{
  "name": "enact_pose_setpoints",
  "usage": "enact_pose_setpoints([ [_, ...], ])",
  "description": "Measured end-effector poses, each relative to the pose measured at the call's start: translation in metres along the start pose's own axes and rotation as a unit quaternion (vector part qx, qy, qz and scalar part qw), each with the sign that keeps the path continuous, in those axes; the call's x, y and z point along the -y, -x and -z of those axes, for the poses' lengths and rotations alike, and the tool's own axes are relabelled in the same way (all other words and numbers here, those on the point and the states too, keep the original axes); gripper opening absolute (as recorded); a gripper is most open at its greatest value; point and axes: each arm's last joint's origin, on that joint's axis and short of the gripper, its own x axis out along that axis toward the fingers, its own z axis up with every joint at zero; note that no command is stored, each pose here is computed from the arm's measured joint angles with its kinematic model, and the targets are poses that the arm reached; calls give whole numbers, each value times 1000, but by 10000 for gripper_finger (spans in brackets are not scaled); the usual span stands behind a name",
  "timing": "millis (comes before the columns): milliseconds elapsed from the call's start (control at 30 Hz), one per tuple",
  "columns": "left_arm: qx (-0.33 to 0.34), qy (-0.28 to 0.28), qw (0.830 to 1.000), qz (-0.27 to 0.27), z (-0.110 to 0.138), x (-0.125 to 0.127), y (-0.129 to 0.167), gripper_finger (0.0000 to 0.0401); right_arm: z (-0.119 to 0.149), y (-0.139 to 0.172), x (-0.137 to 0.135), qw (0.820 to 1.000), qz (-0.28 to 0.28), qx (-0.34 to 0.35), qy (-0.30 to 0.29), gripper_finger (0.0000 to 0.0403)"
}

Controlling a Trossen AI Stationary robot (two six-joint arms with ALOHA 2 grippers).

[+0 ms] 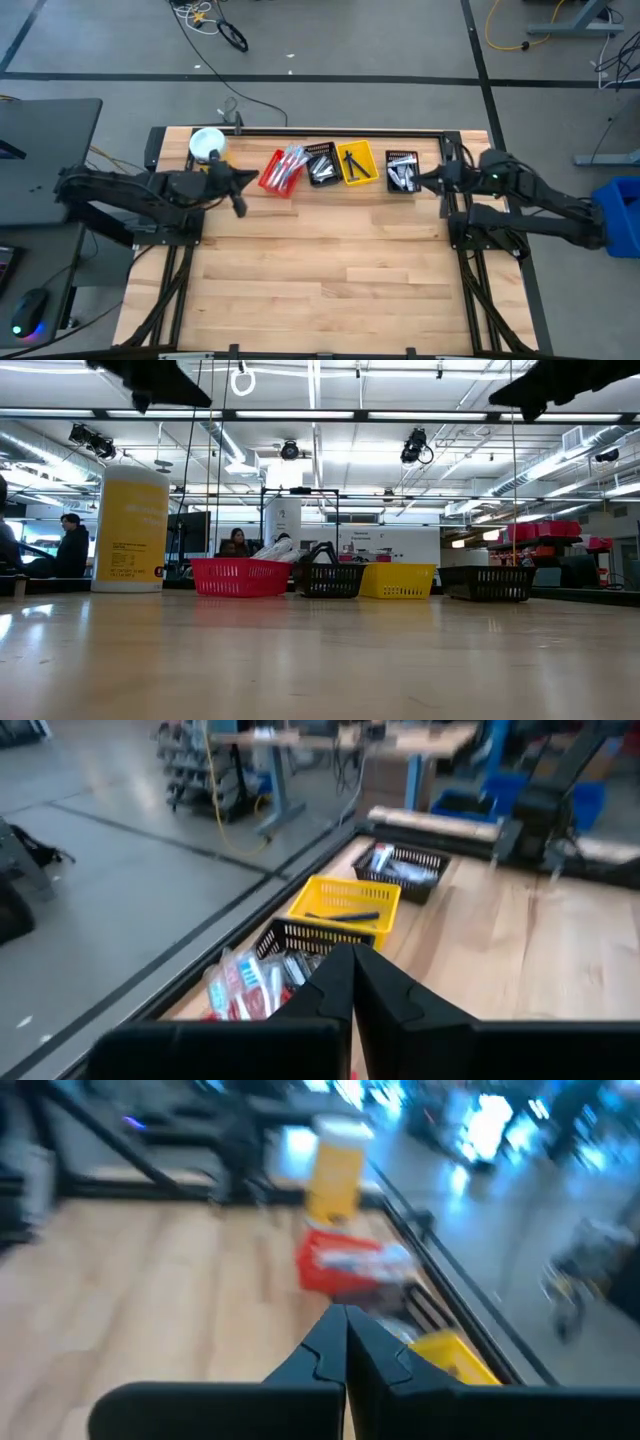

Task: Pick & Place Travel size toiletries
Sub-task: Return to Home Position

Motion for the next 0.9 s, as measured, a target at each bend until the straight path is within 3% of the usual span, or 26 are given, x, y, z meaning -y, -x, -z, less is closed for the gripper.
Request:
enact_pose_setpoints([
  [167, 70, 2, 997, 35, 36, -15, 12, 11, 11, 13, -7, 995, -46, 77, 33, 1],
  [367, 157, 3, 982, 105, 62, -28, 27, 11, 33, 20, -11, 990, -39, 132, 33, 1],
  [567, 209, -2, 971, 120, 80, -38, 38, 8, 56, 20, -14, 985, -35, 164, 29, 1],
  [900, 223, -13, 966, 129, 107, -38, 33, 9, 84, 1, -18, 983, -62, 175, 12, 1],
])
